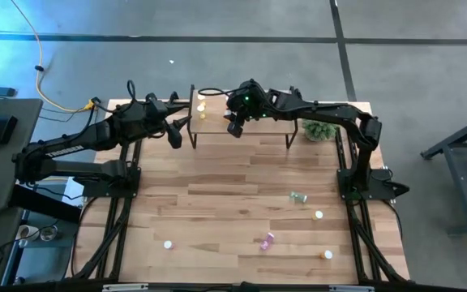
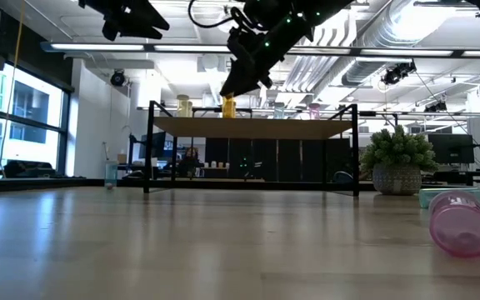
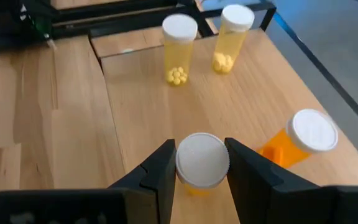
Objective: Pick and place medicine bottles onto shelf by color
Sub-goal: Put the left orange pill bottle on the shelf aligned with the other orange pill bottle
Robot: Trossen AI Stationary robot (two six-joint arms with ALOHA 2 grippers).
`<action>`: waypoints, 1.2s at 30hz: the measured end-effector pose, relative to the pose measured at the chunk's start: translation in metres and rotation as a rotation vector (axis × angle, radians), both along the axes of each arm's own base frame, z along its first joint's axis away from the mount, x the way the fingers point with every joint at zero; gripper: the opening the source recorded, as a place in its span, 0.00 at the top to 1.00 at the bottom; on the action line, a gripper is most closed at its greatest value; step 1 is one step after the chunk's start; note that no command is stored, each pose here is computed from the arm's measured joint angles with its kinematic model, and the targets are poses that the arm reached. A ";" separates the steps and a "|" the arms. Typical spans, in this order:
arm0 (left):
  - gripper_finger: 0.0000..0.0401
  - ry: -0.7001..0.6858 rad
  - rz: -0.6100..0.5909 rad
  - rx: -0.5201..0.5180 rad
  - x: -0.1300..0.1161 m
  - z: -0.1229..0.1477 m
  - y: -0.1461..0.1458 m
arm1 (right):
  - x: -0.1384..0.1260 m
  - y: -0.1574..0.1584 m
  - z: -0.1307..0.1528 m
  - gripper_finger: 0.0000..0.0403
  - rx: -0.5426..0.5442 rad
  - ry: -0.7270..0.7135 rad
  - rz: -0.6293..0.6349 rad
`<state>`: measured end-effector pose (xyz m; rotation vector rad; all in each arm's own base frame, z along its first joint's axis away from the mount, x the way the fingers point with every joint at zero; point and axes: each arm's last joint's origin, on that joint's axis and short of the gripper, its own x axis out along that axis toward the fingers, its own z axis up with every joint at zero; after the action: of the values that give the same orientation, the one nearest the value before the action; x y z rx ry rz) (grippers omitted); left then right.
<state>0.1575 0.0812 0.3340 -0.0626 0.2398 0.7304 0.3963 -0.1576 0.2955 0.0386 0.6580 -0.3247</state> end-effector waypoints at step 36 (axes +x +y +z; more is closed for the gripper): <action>0.50 0.006 -0.001 -0.005 0.000 -0.001 0.000 | -0.001 -0.004 0.000 0.61 -0.070 0.024 0.005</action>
<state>0.1574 0.0811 0.3332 -0.0645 0.2476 0.7287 0.3951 -0.1613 0.2959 -0.0338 0.6695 -0.3435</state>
